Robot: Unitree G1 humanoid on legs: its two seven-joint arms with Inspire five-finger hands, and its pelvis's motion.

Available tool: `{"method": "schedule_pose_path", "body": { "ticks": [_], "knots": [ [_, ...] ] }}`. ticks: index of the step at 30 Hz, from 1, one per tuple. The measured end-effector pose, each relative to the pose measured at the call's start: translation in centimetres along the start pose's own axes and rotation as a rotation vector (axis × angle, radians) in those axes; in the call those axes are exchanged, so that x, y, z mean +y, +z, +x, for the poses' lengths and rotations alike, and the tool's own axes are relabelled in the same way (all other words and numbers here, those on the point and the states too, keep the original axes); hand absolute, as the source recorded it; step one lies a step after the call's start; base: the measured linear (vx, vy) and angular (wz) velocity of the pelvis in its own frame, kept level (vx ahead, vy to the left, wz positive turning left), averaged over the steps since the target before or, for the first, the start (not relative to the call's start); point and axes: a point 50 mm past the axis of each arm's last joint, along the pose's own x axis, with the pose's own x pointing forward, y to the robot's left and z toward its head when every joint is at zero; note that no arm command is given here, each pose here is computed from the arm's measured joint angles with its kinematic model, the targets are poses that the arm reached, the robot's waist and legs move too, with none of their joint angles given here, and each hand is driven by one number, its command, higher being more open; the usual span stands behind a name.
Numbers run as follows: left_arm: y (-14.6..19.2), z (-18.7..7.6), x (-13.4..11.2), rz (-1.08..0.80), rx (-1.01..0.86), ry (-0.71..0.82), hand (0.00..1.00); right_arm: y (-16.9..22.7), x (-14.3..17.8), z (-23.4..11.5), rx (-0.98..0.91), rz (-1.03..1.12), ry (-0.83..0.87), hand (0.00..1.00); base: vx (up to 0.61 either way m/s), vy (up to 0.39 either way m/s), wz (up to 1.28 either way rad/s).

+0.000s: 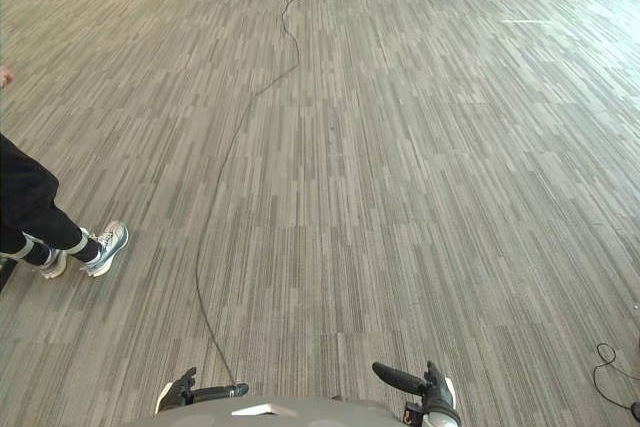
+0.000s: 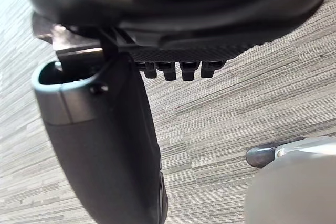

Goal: Pick up cushions and gather them together orderly.

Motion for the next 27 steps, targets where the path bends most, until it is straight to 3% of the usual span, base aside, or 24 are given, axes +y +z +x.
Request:
{"method": "schedule_pose_path", "body": {
  "ticks": [6,27],
  "knots": [
    [0.2,0.1,-0.2,0.004,-0.005,-0.007,1.0,0.6,2.1,0.1,-0.015,-0.031,0.064,1.0,-0.07,-0.005,0.03],
    [0.7,0.2,0.1,0.02,-0.014,-0.006,1.0,0.9,2.5,0.2,-0.01,-0.057,0.073,1.0,-0.04,-0.01,0.01]
  ]
}}
